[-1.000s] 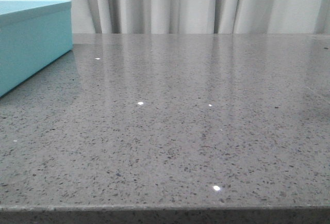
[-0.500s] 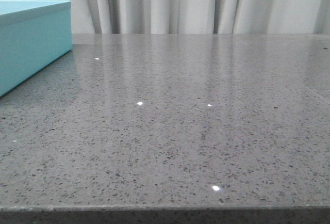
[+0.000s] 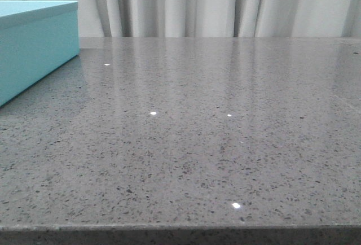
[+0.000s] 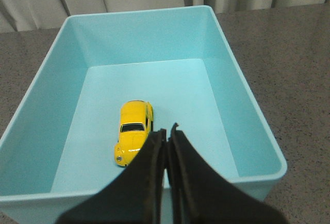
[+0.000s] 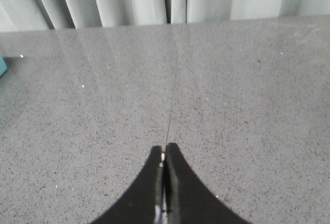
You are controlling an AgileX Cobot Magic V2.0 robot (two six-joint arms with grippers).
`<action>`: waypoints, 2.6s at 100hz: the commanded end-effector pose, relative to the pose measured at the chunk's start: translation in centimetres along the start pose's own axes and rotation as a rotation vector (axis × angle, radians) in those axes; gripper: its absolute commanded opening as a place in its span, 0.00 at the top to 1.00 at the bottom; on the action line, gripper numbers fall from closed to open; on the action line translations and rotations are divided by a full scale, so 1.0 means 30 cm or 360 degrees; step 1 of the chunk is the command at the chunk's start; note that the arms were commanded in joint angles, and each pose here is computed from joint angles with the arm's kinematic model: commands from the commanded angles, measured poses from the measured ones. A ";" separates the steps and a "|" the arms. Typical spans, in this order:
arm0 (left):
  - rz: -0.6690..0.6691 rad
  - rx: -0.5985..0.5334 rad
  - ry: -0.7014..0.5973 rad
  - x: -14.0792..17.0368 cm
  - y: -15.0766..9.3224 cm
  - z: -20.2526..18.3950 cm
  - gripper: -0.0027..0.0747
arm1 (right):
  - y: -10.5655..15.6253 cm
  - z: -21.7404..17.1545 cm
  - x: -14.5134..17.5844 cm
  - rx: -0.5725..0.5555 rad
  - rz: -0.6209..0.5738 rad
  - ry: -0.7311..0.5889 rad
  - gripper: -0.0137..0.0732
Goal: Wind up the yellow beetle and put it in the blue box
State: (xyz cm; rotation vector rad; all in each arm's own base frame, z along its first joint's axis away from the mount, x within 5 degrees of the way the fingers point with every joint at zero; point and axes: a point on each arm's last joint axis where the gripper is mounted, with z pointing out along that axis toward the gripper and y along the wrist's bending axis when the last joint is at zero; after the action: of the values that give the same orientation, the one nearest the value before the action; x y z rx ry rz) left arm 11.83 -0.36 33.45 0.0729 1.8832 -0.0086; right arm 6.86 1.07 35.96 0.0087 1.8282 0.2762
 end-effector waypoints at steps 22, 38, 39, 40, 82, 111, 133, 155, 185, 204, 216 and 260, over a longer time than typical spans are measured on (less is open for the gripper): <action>-0.0020 -0.0033 -0.0356 0.095 -0.005 -0.075 0.99 | -0.018 -0.062 0.066 -0.0108 -0.0092 -0.0400 0.92; -0.0023 -0.0039 -0.0415 0.159 -0.008 -0.097 0.99 | -0.037 -0.085 0.131 -0.0112 -0.0103 -0.0452 0.92; -0.0023 -0.0039 -0.0425 0.161 -0.008 -0.100 0.99 | -0.038 -0.083 0.137 -0.0110 -0.0105 -0.0450 0.92; -0.0023 -0.0039 -0.0421 0.166 -0.008 -0.099 0.99 | -0.040 -0.087 0.139 -0.0110 -0.0107 -0.0458 0.92; -0.0023 -0.0043 -0.0515 0.216 -0.012 -0.134 0.99 | -0.058 -0.120 0.192 -0.0119 -0.0109 -0.0551 0.92; -0.0023 -0.0043 -0.0515 0.216 -0.012 -0.134 0.99 | -0.058 -0.120 0.192 -0.0118 -0.0109 -0.0550 0.92; -0.0023 -0.0043 -0.0515 0.216 -0.012 -0.134 0.99 | -0.058 -0.120 0.192 -0.0118 -0.0109 -0.0550 0.92; -0.0023 -0.0043 -0.0515 0.216 -0.012 -0.134 0.99 | -0.058 -0.120 0.192 -0.0118 -0.0109 -0.0550 0.92; -0.0010 -0.0077 -0.0542 0.288 -0.008 -0.088 0.99 | -0.058 -0.120 0.193 -0.0118 -0.0109 -0.0548 0.92; -0.0021 -0.0107 -0.0740 0.344 -0.005 -0.089 0.99 | -0.058 -0.120 0.193 -0.0118 -0.0109 -0.0548 0.92; -0.0037 -0.0103 -0.0771 0.386 -0.008 -0.094 0.99 | -0.058 -0.120 0.193 -0.0118 -0.0109 -0.0548 0.92; -0.0043 -0.0092 -0.0655 0.481 -0.012 -0.066 0.99 | -0.058 -0.118 0.195 -0.0117 -0.0110 -0.0543 0.92</action>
State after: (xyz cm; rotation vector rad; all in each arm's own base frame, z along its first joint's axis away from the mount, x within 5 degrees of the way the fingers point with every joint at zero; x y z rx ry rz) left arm 5.58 0.03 21.06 0.0108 1.5212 0.0226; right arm 2.19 -0.51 29.65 -0.0254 1.5641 0.2769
